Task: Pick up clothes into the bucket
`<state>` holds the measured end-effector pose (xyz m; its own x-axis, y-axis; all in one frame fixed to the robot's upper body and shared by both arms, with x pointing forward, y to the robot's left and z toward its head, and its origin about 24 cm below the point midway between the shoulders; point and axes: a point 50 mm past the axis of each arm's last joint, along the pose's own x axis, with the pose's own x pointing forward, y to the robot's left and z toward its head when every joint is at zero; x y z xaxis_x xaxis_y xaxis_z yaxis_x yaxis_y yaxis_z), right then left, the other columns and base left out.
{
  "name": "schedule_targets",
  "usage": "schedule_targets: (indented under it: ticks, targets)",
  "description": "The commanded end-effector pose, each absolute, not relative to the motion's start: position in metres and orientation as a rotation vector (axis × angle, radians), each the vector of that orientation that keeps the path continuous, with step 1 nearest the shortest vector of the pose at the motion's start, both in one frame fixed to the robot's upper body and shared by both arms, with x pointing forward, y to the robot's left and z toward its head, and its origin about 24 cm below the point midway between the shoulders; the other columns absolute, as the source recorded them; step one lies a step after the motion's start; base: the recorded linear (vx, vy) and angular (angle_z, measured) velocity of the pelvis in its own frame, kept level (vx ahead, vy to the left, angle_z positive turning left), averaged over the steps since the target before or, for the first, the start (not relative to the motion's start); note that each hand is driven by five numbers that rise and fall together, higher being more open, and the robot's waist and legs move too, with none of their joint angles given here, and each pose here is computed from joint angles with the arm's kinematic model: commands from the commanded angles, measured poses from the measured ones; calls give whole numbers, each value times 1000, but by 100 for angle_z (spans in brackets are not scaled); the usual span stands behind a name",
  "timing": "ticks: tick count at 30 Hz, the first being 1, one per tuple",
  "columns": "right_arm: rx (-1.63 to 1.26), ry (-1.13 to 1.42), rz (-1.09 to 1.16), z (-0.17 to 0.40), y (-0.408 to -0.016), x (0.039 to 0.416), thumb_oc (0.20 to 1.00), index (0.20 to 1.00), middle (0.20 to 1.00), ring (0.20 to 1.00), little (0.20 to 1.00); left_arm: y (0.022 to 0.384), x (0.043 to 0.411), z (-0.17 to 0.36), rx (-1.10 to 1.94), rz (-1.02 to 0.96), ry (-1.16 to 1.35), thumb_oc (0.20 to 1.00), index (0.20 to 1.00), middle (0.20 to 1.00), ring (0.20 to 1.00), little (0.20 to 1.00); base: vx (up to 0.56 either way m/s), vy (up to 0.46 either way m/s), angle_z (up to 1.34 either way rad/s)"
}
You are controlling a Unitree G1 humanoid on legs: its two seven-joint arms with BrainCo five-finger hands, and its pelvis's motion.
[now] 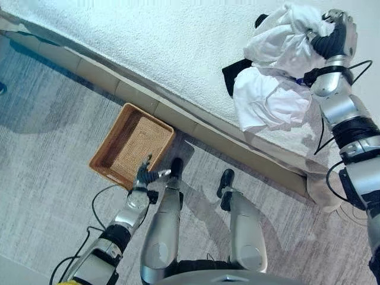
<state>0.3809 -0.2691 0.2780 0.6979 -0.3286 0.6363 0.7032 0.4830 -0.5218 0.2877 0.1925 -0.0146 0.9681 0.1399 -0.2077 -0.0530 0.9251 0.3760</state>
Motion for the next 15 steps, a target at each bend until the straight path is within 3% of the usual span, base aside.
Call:
schedule_targets:
  ticks: [1,13,15]
  targets:
    - [-908,-651,-721,310,-280,361,200,200,200,200,200,192,290,-1,380,101,140,1000,1000,1000,1000,1000,56,-2,-25]
    - [-910,-676,-350,278,-253,338,200,200,200,200,200,162,317,89,342,-50,-213,1000,1000,1000,1000,1000,55,-16,-23]
    - [-878,-664,-193,273,-239,334,200,200,200,200,200,153,320,108,363,-103,-283,1000,1000,1000,1000,1000,65,-30,-19]
